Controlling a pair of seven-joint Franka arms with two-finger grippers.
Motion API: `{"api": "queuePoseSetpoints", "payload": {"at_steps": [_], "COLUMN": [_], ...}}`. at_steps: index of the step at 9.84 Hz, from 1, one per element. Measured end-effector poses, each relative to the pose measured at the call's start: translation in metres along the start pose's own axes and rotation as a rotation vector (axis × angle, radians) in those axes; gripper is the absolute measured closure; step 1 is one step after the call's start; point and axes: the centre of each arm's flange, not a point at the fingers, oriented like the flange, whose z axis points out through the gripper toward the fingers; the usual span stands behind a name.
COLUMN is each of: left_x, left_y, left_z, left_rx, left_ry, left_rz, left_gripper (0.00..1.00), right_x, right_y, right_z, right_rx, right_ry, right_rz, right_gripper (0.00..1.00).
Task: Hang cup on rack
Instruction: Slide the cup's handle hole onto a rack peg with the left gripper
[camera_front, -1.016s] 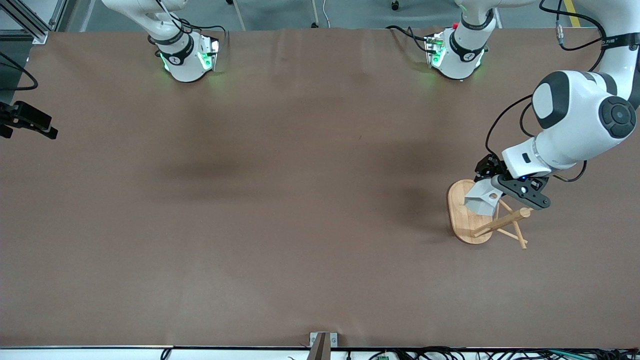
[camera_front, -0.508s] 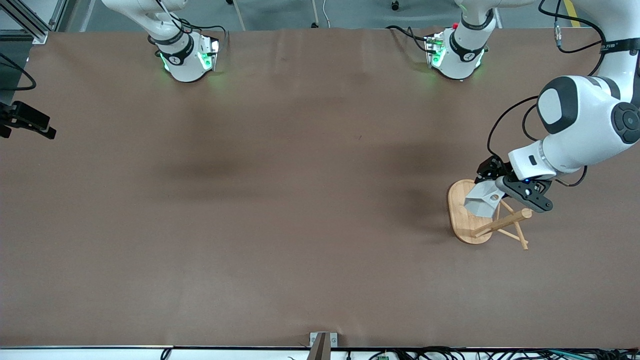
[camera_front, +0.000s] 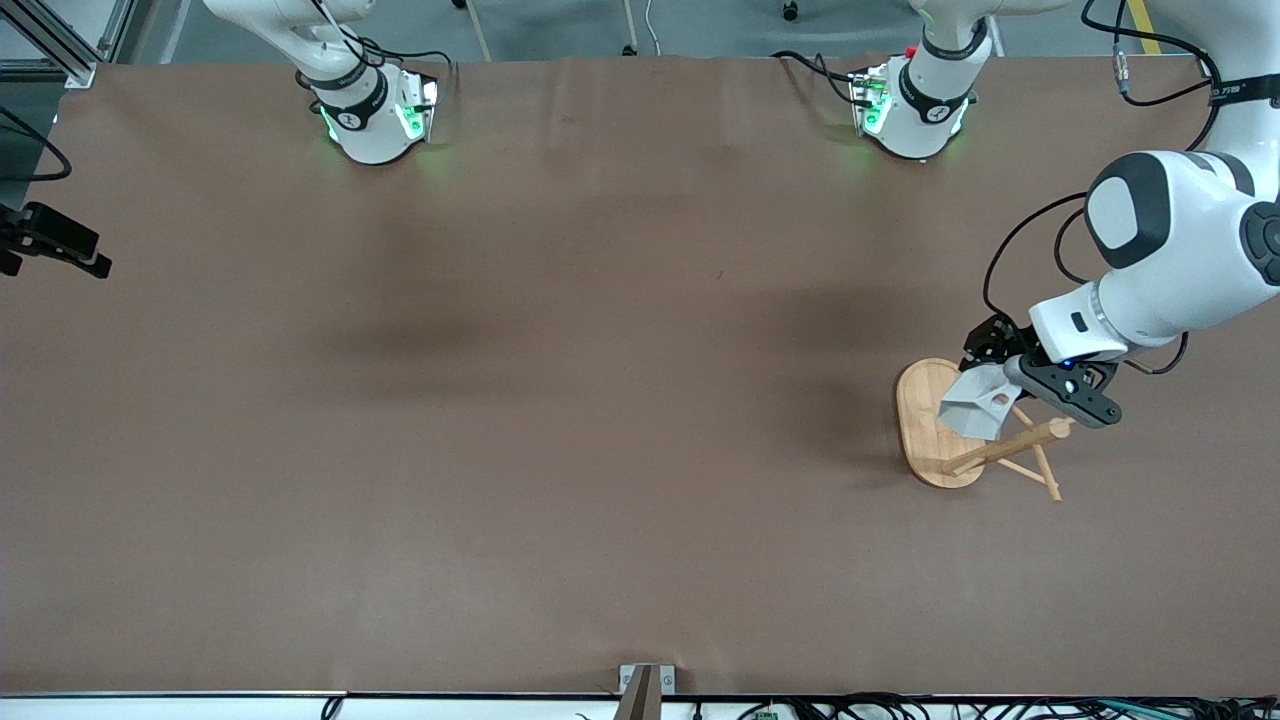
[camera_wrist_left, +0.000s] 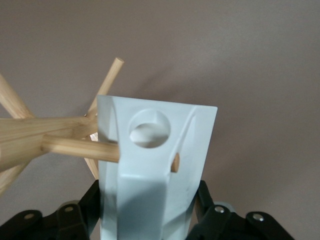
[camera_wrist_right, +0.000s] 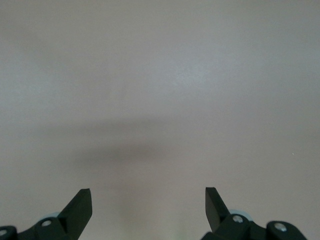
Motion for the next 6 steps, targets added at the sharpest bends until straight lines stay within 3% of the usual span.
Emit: {"api": "queuePoseSetpoints", "payload": {"at_steps": [6], "left_x": [0.0014], "left_y": [-0.0069], "left_z": [0.0064], "left_rx": [0.000], "left_ry": [-0.003], "left_rz": [-0.008], "left_gripper": [0.24], "right_x": [-0.0005], "right_y": [0.0053], "right_z": [0.0001], "right_rx": [0.000], "right_ry": [-0.001], "right_rz": [0.010], "right_gripper": [0.00]}}
